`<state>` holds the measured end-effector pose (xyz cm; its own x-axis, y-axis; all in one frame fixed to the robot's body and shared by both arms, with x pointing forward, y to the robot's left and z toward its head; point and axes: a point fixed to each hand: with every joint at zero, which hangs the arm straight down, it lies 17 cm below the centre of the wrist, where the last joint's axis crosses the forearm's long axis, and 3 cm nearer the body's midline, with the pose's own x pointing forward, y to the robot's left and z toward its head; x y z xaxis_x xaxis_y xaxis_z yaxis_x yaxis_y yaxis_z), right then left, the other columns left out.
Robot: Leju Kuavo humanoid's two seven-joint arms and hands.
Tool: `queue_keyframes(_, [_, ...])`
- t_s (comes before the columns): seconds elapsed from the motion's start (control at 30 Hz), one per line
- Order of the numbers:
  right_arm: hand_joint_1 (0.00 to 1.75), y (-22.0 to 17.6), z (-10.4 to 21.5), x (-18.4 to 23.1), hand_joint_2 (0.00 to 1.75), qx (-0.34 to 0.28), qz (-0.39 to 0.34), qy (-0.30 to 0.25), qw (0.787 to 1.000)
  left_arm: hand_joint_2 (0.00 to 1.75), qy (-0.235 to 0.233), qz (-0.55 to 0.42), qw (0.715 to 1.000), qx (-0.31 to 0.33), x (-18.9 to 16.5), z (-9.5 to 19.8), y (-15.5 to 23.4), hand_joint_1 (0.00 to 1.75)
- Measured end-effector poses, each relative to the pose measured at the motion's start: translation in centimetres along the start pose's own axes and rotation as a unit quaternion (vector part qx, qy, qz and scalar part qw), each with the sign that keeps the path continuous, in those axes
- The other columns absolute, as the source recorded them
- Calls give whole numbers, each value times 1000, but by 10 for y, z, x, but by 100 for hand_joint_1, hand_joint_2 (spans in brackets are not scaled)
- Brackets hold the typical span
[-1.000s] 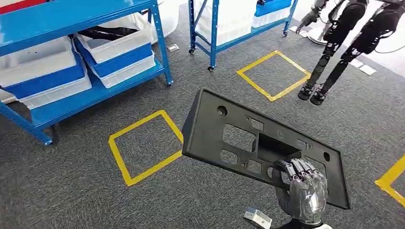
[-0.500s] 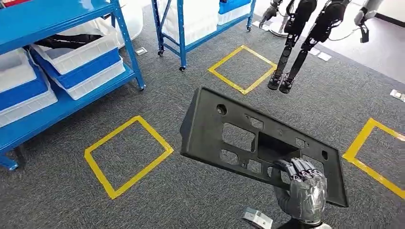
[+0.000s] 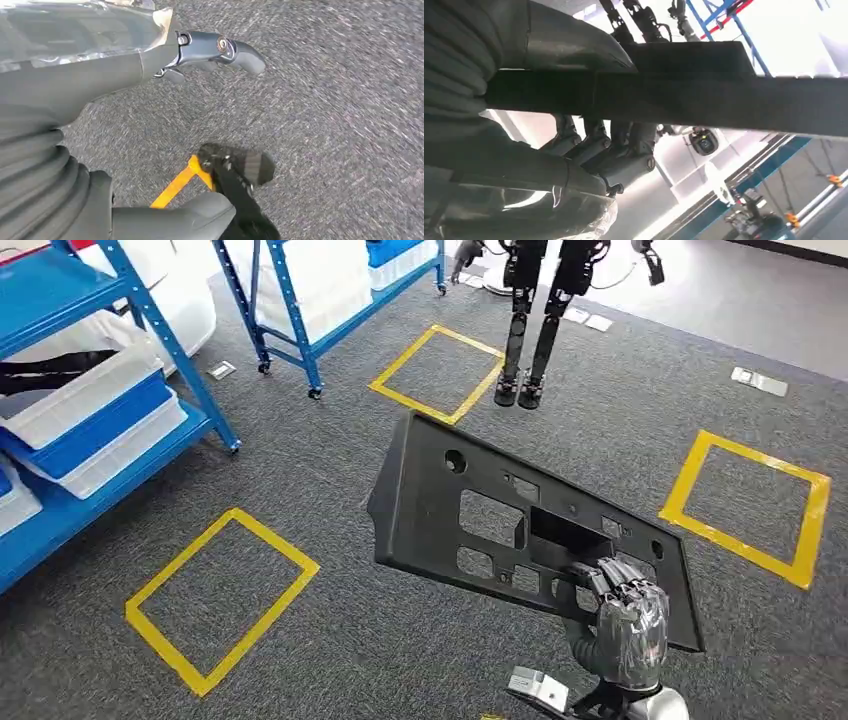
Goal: Take the parts from the cabinet and place them on the table.
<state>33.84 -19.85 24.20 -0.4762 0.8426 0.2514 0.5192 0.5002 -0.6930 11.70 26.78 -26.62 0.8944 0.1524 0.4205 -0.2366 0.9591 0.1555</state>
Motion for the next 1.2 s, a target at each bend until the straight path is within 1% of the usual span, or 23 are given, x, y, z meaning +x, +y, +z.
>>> queue_keyframes(0.23, [175, 6, 1, -1, 175, 6, -2, 0, 1000, 175, 2, -1, 1000, 3, -3, 0, 4, 0])
queue_keyframes(0.67, [175, 10, 1, -1, 175, 12, 0, -5, 1000, 175, 2, 1, 1000, 0, -3, 1, -2, 0])
queue_keyframes(0.73, [175, 10, -1, -1, 175, 10, -1, -6, 1000, 175, 2, 1, 1000, 3, -3, 0, 2, 0])
queue_keyframes(0.83, [175, 11, -1, 1, 175, 8, -17, -11, 1000, 175, -1, 16, 1000, -19, -1, 2, -7, 0])
queue_keyframes(0.93, [175, 14, -3, 5, 175, 8, -31, -20, 999, 175, -1, 27, 999, -22, 1, 3, -12, 0])
queue_keyframes(1.03, [175, 22, -8, 12, 175, 11, -42, -31, 999, 175, 8, 35, 999, -19, -7, 5, -12, 0])
queue_keyframes(1.2, [175, 31, -10, 12, 175, 18, -55, -35, 998, 175, 35, 64, 997, -15, -16, 6, -11, 0])
